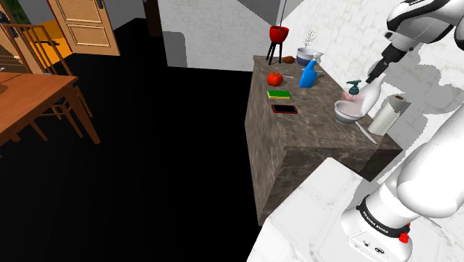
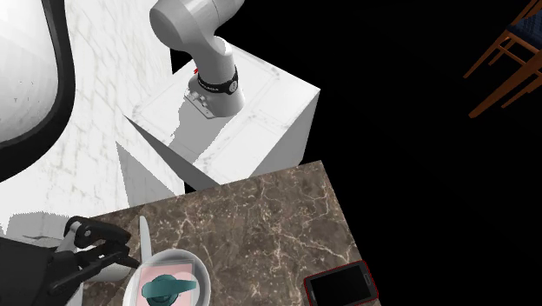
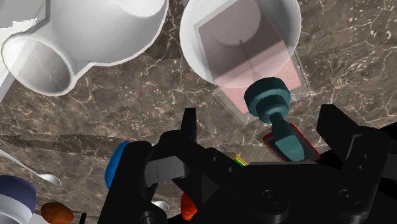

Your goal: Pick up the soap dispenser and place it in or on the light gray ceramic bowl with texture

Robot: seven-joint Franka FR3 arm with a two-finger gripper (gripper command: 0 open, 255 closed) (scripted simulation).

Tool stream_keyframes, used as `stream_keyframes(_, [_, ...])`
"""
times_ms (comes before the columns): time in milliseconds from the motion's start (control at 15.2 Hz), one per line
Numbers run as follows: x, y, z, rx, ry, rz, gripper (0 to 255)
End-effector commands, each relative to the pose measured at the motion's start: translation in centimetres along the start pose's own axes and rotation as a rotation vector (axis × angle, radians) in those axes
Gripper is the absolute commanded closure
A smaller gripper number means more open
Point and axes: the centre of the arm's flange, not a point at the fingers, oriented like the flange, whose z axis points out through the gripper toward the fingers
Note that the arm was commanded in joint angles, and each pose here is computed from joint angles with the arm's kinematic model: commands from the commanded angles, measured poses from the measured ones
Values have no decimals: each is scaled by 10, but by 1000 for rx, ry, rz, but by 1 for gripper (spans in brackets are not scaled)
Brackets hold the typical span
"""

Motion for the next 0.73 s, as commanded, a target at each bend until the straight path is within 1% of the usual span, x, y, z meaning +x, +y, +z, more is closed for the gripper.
stream_keyframes(0, [-1,0,-19,0,0,0,0])
stream_keyframes(132, [-1,0,-43,0,0,0,0])
stream_keyframes(660, [-1,0,-43,0,0,0,0])
